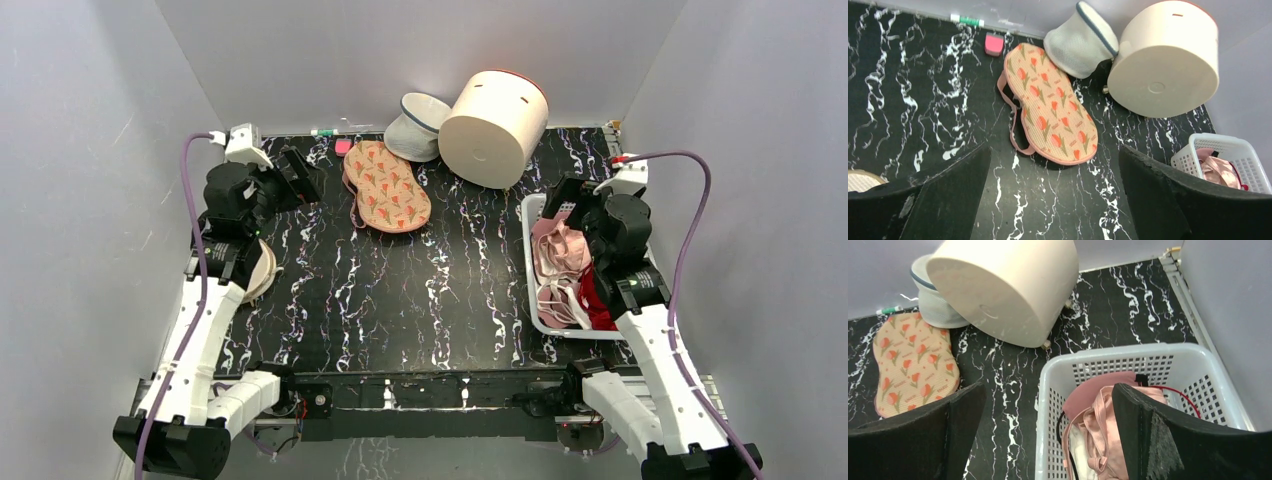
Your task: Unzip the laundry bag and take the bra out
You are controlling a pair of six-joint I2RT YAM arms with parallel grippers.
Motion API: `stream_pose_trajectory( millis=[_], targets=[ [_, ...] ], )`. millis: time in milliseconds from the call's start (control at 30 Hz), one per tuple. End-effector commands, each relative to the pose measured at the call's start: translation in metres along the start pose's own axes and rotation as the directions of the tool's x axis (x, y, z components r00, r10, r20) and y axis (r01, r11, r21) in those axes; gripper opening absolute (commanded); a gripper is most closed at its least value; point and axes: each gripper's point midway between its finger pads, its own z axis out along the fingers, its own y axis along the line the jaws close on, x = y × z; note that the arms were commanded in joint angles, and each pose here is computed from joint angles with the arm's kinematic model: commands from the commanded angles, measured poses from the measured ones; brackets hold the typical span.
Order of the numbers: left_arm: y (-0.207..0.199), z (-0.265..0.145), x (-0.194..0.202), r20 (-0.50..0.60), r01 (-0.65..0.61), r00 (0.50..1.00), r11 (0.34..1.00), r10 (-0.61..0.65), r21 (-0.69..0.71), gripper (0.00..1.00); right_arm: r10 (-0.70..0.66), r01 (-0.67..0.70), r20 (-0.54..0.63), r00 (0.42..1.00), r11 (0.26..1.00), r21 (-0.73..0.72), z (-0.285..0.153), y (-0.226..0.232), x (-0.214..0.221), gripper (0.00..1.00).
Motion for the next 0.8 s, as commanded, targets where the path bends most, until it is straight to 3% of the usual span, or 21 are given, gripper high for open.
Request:
stream_pose_trajectory(
  millis=[0,267,633,767],
  targets=[
    [0.008,0.008,0.009,-0.002,0.047,0.999,0.998,-0.047,-0.037,0.98,0.06,-0.06,0.098,0.993,0.998,0.004,0.008,-0.002,-0.014,0.98],
    [0.02,0.016,0.044,-0.07,0.087,0.993,0.994,-0.092,-0.073,0.98,0.111,-0.115,0.094,0.989,0.993,0.033,0.016,-0.009,-0.008,0.98],
    [0.007,0.033,0.093,-0.233,0.189,0.955,0.982,-0.182,0.008,0.98,0.262,-0.264,0.099,0.96,0.965,0.003,0.015,0.0,-0.019,0.98],
    [-0.001,0.043,0.115,-0.319,0.244,0.922,0.969,-0.22,0.038,0.98,0.232,-0.23,-0.006,0.973,0.96,-0.162,0.011,0.033,-0.011,0.98]
  ],
)
